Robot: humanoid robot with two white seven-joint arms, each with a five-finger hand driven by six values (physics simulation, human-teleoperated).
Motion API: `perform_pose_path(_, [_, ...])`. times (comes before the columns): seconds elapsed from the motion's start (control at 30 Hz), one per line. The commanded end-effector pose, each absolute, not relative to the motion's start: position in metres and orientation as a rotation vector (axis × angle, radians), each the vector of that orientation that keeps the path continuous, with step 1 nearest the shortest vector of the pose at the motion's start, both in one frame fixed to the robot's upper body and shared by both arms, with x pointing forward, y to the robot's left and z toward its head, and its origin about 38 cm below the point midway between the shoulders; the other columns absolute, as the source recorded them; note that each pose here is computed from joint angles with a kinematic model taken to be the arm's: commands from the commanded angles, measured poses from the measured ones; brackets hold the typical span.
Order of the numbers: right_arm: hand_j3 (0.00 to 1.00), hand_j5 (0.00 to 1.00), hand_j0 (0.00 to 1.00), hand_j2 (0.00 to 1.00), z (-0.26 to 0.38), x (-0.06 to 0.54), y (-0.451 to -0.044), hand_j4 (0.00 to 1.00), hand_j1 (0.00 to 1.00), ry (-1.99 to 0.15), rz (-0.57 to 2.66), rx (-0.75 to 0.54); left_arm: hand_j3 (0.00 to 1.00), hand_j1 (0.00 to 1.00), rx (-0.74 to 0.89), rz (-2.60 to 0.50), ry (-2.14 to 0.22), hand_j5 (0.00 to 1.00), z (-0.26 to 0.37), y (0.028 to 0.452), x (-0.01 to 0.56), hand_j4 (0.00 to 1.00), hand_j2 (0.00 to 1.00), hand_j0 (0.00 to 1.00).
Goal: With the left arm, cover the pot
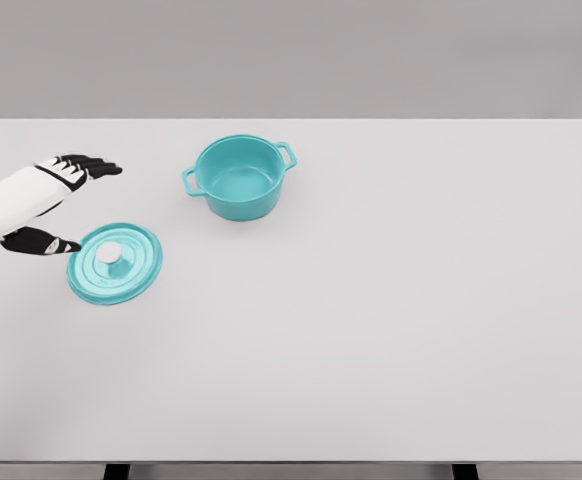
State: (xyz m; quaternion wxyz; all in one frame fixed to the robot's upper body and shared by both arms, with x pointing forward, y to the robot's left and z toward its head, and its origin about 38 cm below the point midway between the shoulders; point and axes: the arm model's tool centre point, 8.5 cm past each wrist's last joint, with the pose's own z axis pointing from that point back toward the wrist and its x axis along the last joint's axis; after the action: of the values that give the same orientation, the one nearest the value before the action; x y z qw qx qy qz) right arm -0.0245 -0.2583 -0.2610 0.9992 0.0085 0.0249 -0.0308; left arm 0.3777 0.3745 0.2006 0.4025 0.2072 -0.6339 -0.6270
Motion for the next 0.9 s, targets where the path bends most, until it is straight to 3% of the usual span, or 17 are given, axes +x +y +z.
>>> perform_pose_path(0.0, [1.00,1.00,1.00,1.00,-0.261,-0.023,-0.258,1.00,1.00,0.048,-0.061,0.017,1.00,1.00,0.514,-1.586,-1.601,1.00,0.200,0.374,0.378,1.00,1.00,1.00])
perform_pose_path(0.07, [1.00,1.00,1.00,1.00,-0.261,-0.025,-0.258,1.00,1.00,0.051,-0.062,0.018,0.98,0.98,0.516,-1.589,-1.597,0.98,0.200,0.374,0.377,0.98,0.98,0.98])
perform_pose_path(0.1, [1.00,1.00,1.00,1.00,-0.261,-0.024,-0.258,1.00,1.00,0.049,-0.062,0.017,0.89,0.89,0.515,-1.592,-1.593,0.89,0.199,0.374,0.377,0.89,0.89,0.89])
perform_pose_path(0.2, [1.00,1.00,1.00,1.00,-0.261,-0.025,-0.258,1.00,1.00,0.051,-0.062,0.018,0.77,0.77,0.506,-1.595,-1.580,0.77,0.194,0.375,0.374,0.77,0.77,0.77])
perform_pose_path(0.87, [1.00,1.00,1.00,1.00,-0.261,-0.024,-0.258,1.00,1.00,0.049,-0.062,0.018,0.80,0.80,0.518,-1.658,-1.484,0.80,0.175,0.374,0.367,0.80,0.80,0.80])
